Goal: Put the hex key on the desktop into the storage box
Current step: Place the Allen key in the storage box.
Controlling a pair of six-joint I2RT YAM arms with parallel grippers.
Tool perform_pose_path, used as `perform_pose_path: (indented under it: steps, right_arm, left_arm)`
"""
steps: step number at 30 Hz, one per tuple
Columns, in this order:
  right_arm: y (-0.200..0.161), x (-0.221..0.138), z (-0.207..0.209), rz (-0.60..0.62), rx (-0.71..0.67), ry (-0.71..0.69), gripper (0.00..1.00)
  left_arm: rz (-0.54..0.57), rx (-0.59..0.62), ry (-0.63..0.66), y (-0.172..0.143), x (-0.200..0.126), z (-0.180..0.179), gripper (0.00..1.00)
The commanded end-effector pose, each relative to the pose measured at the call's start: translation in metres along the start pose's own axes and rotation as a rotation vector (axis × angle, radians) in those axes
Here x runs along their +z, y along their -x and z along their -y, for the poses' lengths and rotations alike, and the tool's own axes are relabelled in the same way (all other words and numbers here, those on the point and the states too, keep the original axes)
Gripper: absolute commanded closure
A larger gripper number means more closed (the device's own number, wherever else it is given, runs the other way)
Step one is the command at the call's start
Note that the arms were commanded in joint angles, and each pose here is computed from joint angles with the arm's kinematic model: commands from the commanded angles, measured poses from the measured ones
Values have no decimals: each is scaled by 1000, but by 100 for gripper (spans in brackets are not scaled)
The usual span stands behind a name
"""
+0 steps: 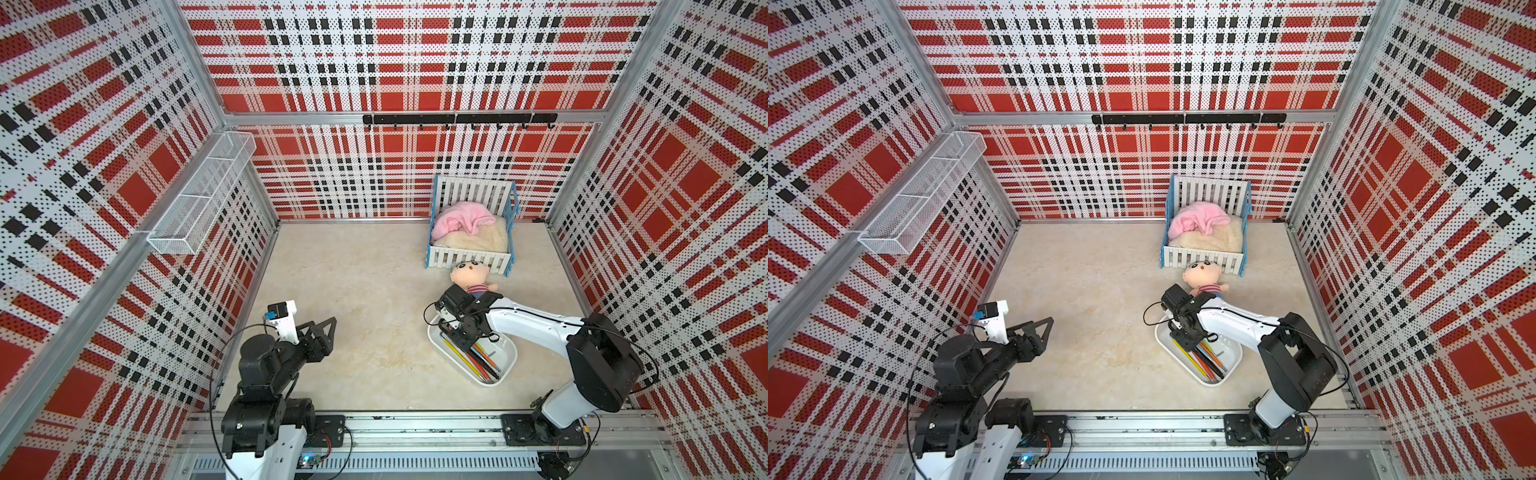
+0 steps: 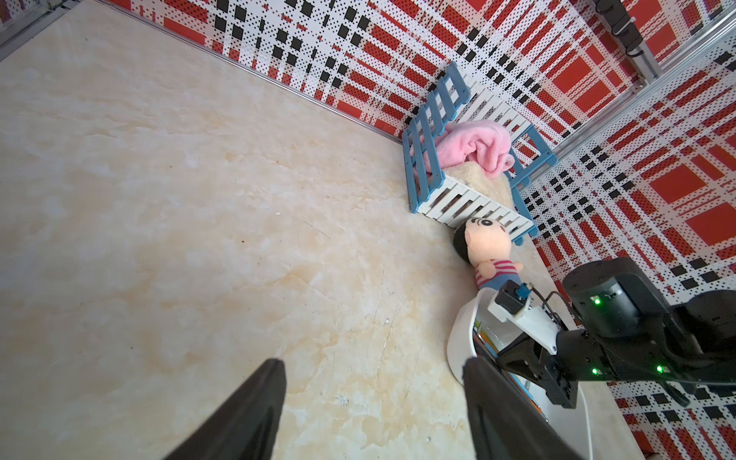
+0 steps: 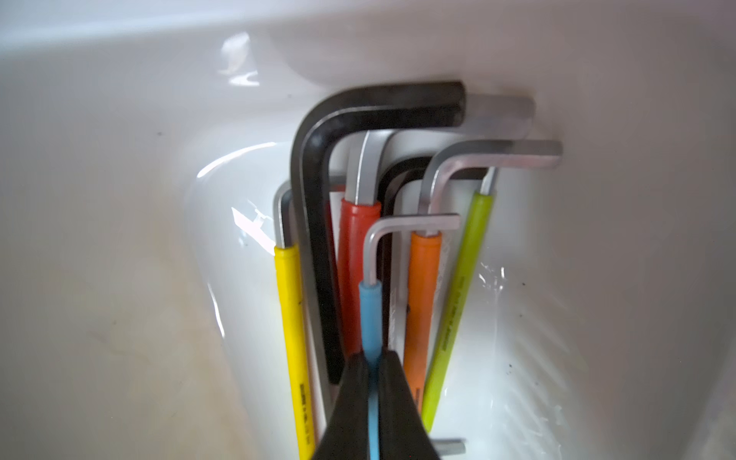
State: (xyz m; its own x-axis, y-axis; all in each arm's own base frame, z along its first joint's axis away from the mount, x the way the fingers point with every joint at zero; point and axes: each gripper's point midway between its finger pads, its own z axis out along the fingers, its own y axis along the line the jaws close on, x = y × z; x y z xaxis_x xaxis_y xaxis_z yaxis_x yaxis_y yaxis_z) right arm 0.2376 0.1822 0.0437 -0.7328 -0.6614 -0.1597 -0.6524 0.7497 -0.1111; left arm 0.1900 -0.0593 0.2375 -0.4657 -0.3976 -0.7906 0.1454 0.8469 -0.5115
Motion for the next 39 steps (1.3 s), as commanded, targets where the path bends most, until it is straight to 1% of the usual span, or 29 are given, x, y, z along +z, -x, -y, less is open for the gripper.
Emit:
perform_pose_path:
  steps: [1, 12, 13, 14, 16, 20, 24, 26, 27, 28, 29, 30, 31, 32, 33, 34, 35, 37, 39]
  right_arm:
    - [10, -3, 1, 23, 4, 5, 100]
    - [17, 0, 1, 17, 4, 5, 100]
    - [11, -1, 1, -11, 44, 5, 91]
    - [12, -2, 2, -12, 56, 1, 85]
    - [14, -5, 4, -4, 65, -9, 82]
    - [21, -19, 6, 34, 86, -14, 71]
    - [32, -40, 13, 75, 108, -40, 70]
    - [46, -63, 24, 145, 136, -73, 68]
    - [55, -77, 30, 190, 160, -83, 65]
    - [66, -95, 38, 253, 197, -86, 60]
    - [77, -114, 49, 314, 237, -90, 58]
    - [86, -130, 61, 373, 286, -95, 14]
    - [95, -150, 78, 436, 351, -104, 0]
    - [99, -168, 98, 492, 424, -112, 0]
    - [103, -182, 113, 542, 488, -105, 0]
    - [103, -199, 132, 603, 565, -95, 0]
    - [100, -215, 151, 669, 632, -81, 0]
    - [95, -243, 174, 810, 689, -46, 0]
    - [81, -265, 193, 923, 748, -134, 0]
  left_arm:
    - [16, 6, -3, 4, 1, 0, 24]
    - [12, 2, 1, 4, 2, -1, 24]
    - [12, 1, 1, 4, 2, -1, 24]
    - [10, 1, 2, 4, 3, -1, 24]
    - [9, 0, 5, 4, 3, -2, 24]
    - [10, -9, 14, 5, 4, -3, 24]
    - [22, -25, 25, 14, 4, -3, 24]
    - [47, -46, 22, 27, 5, 1, 24]
    - [55, -59, 23, 32, 8, 2, 24]
    - [65, -76, 24, 39, 11, 2, 24]
    - [75, -91, 21, 47, 15, 3, 23]
    - [88, -105, 19, 54, 18, 4, 22]
    - [98, -118, 32, 62, 24, 2, 20]
    - [105, -126, 48, 72, 30, 0, 17]
    - [107, -131, 69, 79, 36, -4, 1]
    - [109, -137, 100, 88, 43, -8, 1]
    - [133, -137, 124, 99, 47, -11, 1]
    - [208, -111, 151, 121, 47, -10, 1]
    - [271, -110, 261, 135, 49, -26, 1]
